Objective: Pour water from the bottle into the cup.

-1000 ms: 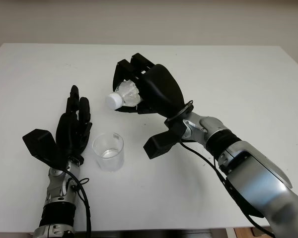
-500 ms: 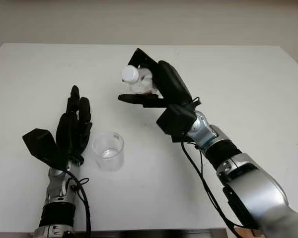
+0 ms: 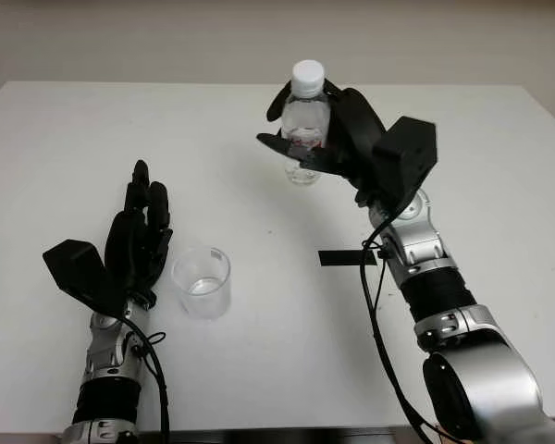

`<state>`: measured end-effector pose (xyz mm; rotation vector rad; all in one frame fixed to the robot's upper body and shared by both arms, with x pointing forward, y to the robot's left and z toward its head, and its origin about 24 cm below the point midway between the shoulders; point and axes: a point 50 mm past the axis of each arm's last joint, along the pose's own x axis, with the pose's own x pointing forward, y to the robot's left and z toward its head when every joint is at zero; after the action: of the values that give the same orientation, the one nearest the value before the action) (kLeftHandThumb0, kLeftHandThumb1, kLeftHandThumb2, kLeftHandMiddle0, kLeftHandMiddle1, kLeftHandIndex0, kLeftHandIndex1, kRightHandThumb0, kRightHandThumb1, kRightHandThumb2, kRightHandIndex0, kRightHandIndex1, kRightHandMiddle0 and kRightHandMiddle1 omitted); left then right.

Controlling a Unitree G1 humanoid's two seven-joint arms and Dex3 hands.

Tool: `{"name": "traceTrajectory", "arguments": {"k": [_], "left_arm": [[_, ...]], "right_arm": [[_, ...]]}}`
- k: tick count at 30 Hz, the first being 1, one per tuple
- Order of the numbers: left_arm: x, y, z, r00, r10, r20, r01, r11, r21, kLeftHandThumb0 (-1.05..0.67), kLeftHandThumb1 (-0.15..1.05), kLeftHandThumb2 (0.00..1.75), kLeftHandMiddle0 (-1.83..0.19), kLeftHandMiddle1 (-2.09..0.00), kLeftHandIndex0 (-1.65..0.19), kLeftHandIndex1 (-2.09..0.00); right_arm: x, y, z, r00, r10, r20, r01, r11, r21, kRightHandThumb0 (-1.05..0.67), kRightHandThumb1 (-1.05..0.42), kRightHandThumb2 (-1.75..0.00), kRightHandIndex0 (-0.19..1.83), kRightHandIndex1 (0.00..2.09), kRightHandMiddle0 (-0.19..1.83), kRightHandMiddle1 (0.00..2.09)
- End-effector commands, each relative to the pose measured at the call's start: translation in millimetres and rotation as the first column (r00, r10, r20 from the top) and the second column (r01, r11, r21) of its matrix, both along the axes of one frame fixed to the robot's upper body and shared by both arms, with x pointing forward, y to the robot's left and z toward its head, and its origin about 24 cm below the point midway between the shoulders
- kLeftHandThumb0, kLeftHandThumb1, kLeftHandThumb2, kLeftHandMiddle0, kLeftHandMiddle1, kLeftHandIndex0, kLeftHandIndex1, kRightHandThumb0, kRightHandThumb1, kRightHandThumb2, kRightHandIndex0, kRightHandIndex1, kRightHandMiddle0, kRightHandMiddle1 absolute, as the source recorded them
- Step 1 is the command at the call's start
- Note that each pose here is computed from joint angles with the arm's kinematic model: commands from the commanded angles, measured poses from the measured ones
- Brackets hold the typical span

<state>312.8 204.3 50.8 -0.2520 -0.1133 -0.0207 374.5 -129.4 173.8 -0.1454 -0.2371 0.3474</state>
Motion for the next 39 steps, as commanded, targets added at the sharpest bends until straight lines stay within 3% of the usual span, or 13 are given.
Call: {"name": "traceTrajectory", "arguments": {"k": [1,11,16,25,39], "left_arm": [[-6.9,-1.5,-15.6,0.998,-0.004,-0.063,0.004,1.0,-0.007,-0.7,1.05,0.56,0.16,-0.05,0.16,-0.06],[-6.6,-1.6,-15.1,0.998,-0.009,-0.06,0.009,1.0,-0.006,-0.7,1.05,0.56,0.15,-0.06,0.15,-0.06],[-8.3,-0.5,-15.6,0.998,-0.005,-0.061,0.003,1.0,-0.018,-0.69,1.05,0.56,0.14,-0.05,0.16,-0.05],[-11.6,0.8,-16.5,0.998,-0.01,-0.062,0.009,1.0,-0.017,-0.7,1.05,0.56,0.17,-0.05,0.18,-0.05],[-15.2,2.2,-17.1,0.998,-0.003,-0.065,0.003,1.0,-0.008,-0.69,1.05,0.56,0.16,-0.06,0.18,-0.05]], "right_arm": [[-4.3,-12.2,7.4,1.0,-0.022,-0.013,0.023,1.0,0.021,-0.37,-1.05,-0.37,1.42,2.09,1.01,2.09],[-16.8,-35.4,-7.5,0.982,-0.071,-0.177,0.085,0.994,0.074,-0.34,-1.05,-0.45,1.58,2.09,1.15,2.09],[-22.0,-38.2,-17.0,0.964,-0.118,-0.237,0.14,0.987,0.079,-0.35,-1.05,-0.4,1.47,2.09,1.06,2.09],[-32.4,-37.1,-34.9,0.933,-0.126,-0.337,0.158,0.985,0.067,-0.4,-1.05,-0.35,1.6,2.09,1.1,2.09],[-52.2,-35.8,-48.5,0.949,-0.112,-0.296,0.12,0.993,0.011,-0.39,-1.05,-0.39,1.61,2.09,1.15,2.09]]}}
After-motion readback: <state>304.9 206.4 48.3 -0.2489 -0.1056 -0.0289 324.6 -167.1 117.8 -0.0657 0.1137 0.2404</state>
